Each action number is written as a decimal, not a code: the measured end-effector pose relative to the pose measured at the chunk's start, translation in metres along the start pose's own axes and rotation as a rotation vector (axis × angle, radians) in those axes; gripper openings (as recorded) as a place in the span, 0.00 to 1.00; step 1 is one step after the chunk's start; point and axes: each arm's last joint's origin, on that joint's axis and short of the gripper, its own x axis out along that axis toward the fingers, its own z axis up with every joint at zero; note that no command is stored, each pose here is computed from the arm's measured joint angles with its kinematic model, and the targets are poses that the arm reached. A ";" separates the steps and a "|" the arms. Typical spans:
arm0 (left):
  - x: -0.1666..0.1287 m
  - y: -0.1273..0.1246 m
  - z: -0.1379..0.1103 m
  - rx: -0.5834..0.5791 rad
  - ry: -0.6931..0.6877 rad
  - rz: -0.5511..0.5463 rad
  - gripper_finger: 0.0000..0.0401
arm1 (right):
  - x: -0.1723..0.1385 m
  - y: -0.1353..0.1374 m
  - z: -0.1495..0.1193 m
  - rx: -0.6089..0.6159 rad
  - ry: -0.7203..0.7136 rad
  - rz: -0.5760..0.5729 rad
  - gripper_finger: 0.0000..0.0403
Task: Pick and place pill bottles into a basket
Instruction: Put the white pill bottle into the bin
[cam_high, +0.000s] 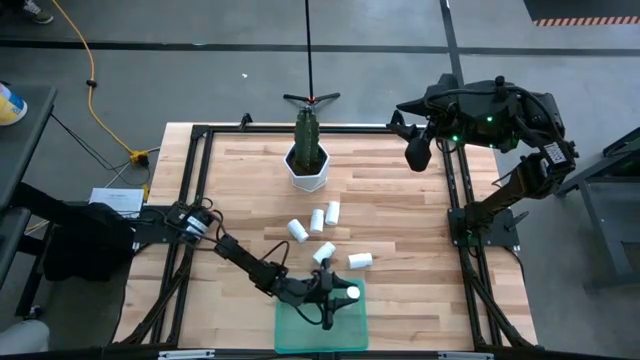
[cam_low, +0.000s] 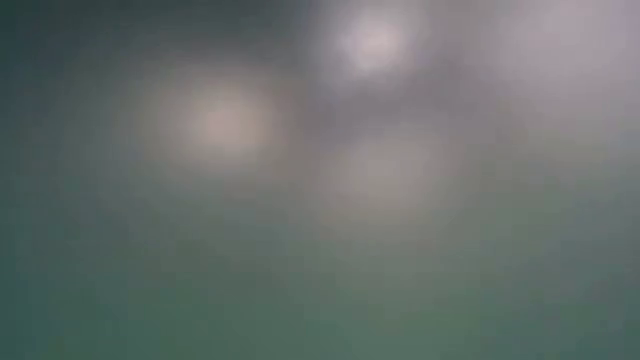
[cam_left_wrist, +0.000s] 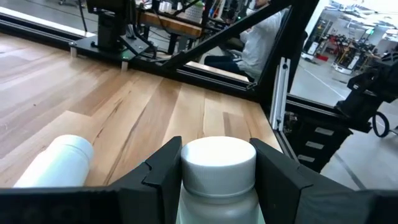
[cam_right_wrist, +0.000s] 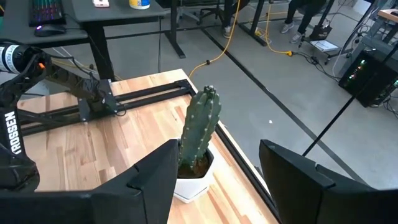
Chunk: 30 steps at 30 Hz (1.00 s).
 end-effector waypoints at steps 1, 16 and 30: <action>0.000 0.000 0.000 0.000 0.002 -0.004 0.48 | 0.000 0.000 0.000 0.000 0.000 0.000 0.54; 0.007 0.011 0.003 0.003 0.015 0.001 0.48 | 0.000 0.000 0.000 -0.008 0.000 0.000 0.54; 0.014 0.010 0.007 0.013 0.060 -0.037 0.48 | 0.000 0.000 0.000 -0.021 0.000 0.000 0.54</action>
